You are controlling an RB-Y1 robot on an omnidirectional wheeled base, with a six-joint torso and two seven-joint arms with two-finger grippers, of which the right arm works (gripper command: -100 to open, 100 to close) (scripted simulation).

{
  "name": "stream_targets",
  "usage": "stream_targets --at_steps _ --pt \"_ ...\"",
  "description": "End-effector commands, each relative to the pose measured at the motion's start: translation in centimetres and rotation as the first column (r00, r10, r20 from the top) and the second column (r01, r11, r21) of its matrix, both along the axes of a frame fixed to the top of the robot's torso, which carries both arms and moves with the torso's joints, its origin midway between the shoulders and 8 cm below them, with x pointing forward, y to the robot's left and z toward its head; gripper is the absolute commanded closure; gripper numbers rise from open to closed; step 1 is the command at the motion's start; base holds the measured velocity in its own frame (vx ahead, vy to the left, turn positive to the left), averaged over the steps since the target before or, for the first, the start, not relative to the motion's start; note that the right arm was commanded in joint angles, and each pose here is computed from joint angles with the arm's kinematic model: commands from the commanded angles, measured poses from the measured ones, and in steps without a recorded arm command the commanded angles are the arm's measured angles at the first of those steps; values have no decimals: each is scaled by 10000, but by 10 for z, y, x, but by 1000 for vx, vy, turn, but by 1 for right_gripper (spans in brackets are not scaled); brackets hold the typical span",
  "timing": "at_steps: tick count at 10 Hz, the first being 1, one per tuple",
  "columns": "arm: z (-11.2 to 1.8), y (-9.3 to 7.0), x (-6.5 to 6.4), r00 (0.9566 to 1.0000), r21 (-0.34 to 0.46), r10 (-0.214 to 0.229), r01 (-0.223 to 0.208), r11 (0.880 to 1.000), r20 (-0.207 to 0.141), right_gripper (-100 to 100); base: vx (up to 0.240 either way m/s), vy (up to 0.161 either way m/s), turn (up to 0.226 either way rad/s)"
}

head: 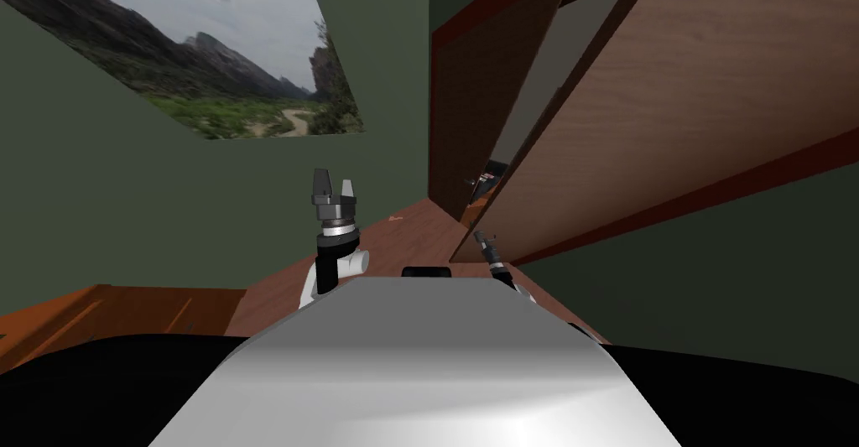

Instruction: Pull the door open

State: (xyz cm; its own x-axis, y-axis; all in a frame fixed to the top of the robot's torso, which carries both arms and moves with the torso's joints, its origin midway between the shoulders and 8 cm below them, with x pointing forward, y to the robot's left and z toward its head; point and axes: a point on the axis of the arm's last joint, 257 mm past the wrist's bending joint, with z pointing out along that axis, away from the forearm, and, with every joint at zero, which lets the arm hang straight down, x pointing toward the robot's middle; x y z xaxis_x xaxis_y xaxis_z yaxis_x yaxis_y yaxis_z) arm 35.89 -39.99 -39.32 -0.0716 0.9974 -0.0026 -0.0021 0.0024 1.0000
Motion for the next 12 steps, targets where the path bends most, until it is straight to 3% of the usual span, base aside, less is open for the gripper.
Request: stream_targets --at_steps 1,6,8,9,12 --pt "-2 -9 -15 10000 70 -43 44 10000 -58 100 -211 -84 297" --pt "1 -37 -35 9995 36 -330 330 9994 -27 100 -147 -46 191" --pt "1 -41 -38 9993 29 -374 374 9993 -20 100 -101 -33 82" --pt "-2 -33 -35 9996 93 -260 260 9996 -68 100 -36 -4 30" --pt "-2 -36 -49 9998 81 -168 168 9998 -60 100 -148 -58 155"
